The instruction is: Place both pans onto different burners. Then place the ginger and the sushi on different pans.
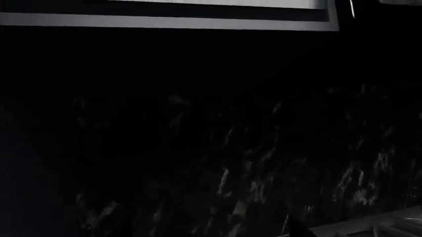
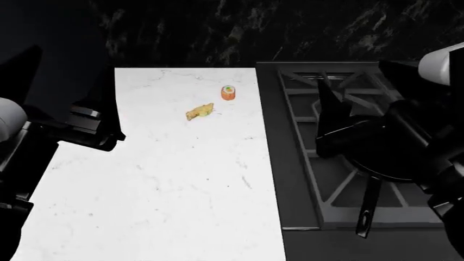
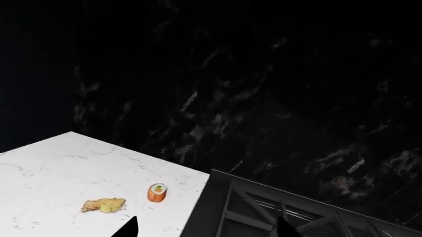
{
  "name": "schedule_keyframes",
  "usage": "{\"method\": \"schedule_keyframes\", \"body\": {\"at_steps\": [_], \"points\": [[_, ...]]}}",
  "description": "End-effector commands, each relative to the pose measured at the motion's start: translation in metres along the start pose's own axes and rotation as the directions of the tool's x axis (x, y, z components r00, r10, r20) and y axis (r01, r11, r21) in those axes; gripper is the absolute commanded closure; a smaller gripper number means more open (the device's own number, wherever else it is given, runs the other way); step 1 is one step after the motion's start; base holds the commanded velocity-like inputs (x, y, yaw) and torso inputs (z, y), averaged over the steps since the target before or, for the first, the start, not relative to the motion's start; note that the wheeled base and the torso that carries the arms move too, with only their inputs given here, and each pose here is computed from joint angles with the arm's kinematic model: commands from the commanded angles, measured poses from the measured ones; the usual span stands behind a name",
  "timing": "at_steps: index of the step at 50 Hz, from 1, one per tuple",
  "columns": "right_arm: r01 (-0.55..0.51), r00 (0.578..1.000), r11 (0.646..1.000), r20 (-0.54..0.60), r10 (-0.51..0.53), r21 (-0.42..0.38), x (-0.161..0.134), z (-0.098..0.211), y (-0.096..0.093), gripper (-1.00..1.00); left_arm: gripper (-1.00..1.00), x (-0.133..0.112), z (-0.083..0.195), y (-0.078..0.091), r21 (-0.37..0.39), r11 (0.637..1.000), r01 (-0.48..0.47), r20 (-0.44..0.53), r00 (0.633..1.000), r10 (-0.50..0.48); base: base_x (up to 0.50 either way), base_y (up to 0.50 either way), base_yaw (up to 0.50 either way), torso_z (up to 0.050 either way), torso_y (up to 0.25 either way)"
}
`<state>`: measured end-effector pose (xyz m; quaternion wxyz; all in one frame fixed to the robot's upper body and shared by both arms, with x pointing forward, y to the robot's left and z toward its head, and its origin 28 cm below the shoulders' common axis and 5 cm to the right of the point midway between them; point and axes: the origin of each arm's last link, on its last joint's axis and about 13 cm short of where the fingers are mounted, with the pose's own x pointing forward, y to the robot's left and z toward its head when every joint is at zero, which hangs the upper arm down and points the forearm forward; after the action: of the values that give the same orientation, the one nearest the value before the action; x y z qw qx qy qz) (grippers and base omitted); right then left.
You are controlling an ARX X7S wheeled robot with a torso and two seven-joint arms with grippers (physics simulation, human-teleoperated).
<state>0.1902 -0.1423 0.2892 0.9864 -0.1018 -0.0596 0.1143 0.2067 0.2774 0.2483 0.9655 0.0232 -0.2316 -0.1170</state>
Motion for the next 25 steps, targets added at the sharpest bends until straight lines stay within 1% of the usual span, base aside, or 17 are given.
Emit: {"method": "schedule_keyframes", "body": {"at_steps": [1, 6, 16, 19, 23, 25], "points": [[-0.002, 1.000, 1.000, 0.004, 0.002, 0.001, -0.0005, 0.0002, -0.0003, -1.00, -1.00, 0.0004, -0.0007, -0.0004, 0.022, 1.000, 0.006, 0.004, 1.000, -0.006, 0.00, 0.00, 0.00, -0.011, -0.250], [-0.003, 1.000, 1.000, 0.003, 0.003, 0.000, 0.0002, 0.0004, 0.0001, -1.00, -1.00, -0.0008, -0.0014, -0.0013, 0.046, 0.999, 0.022, 0.002, 1.000, -0.023, 0.00, 0.00, 0.00, -0.012, -0.250], [-0.005, 1.000, 1.000, 0.002, 0.005, -0.006, 0.0004, 0.0020, 0.0014, -1.00, -1.00, -0.0042, -0.0029, -0.0012, 0.051, 0.998, 0.039, 0.000, 0.999, -0.039, 0.00, 0.00, 0.00, -0.013, -0.248], [-0.006, 1.000, 1.000, 0.002, 0.006, -0.009, 0.0002, 0.0030, 0.0019, -1.00, -1.00, -0.0056, -0.0016, -0.0007, 0.012, 0.998, 0.056, -0.001, 0.998, -0.056, 0.00, 0.00, 0.00, 0.000, 0.000], [-0.009, 1.000, 1.000, 0.000, 0.009, -0.012, 0.0002, 0.0033, 0.0024, -1.00, -1.00, -0.0068, -0.0016, -0.0009, 0.010, 0.998, 0.061, 0.001, 0.998, -0.061, 0.00, 0.00, 0.00, 0.000, 0.000], [-0.018, 1.000, 0.999, -0.023, 0.017, -0.027, 0.0012, 0.0022, 0.0032, -1.00, -1.00, -0.0068, -0.0014, -0.0007, 0.007, 0.998, 0.059, 0.001, 0.998, -0.059, 0.00, 0.00, 0.00, 0.000, 0.000]]}}
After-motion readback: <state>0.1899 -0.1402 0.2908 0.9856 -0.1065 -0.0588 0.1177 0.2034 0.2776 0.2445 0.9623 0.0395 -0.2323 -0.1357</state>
